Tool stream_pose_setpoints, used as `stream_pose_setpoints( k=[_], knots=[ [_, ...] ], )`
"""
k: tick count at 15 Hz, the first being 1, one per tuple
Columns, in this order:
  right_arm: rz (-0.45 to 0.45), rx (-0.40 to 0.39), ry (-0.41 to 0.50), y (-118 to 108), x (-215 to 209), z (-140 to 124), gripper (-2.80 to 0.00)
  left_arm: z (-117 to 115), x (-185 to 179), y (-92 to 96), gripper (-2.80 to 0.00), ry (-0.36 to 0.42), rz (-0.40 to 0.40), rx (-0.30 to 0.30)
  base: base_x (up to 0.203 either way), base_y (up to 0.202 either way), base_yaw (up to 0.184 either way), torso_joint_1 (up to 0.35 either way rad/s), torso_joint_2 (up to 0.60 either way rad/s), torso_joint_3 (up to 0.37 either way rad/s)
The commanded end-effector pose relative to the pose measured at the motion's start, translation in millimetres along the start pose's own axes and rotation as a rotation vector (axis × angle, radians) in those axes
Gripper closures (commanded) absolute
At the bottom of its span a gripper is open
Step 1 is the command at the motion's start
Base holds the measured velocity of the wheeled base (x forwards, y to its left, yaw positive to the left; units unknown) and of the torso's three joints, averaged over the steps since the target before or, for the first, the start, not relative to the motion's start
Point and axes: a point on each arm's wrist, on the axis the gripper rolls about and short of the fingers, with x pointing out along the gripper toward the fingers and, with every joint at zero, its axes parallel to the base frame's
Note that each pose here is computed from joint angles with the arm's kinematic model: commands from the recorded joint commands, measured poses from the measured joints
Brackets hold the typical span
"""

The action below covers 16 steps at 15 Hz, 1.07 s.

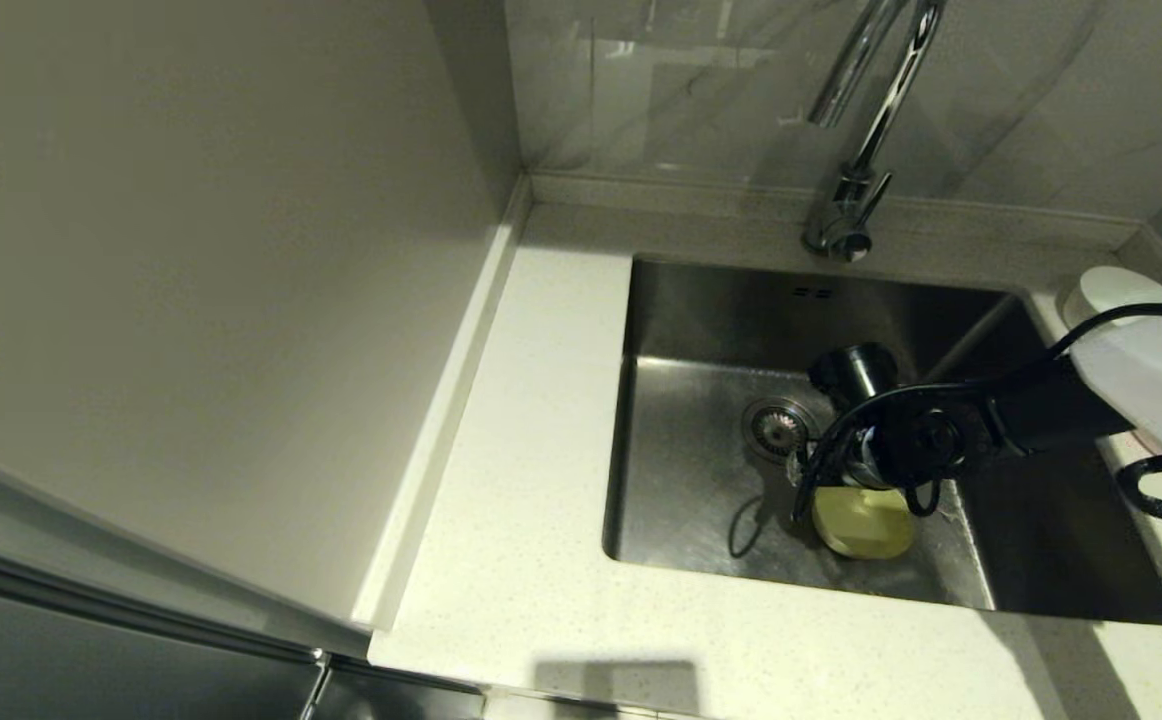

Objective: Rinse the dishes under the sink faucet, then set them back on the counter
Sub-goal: Put a bowl back to the table from the sink

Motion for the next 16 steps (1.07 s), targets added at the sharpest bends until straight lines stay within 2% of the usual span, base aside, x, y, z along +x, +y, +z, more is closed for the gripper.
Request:
stream_pose_setpoints(
  k=[1,5,11,16],
  knots=[
    [-0.010,-0.017,0.035,4.3,12.7,-10.0,-2.80,0.0,-0.1,0.0,0.00,-0.002,0.001,-0.001,0.000,0.000,0.000,0.000,0.00,0.000],
    [-0.023,-0.028,0.072,10.5,33.2,-21.5,-2.80,0.0,-0.1,0.0,0.00,-0.002,0.001,-0.001,0.000,0.000,0.000,0.000,0.00,0.000],
    [-0.035,0.003,0.038,12.0,57.6,-7.2,-2.80,0.0,-0.1,0.0,0.00,-0.002,0.001,-0.001,0.000,0.000,0.000,0.000,0.00,0.000],
    [-0.081,-0.002,0.050,4.5,77.5,-9.5,-2.80,0.0,-0.1,0.0,0.00,-0.002,0.001,-0.001,0.000,0.000,0.000,0.000,0.00,0.000]
  ],
)
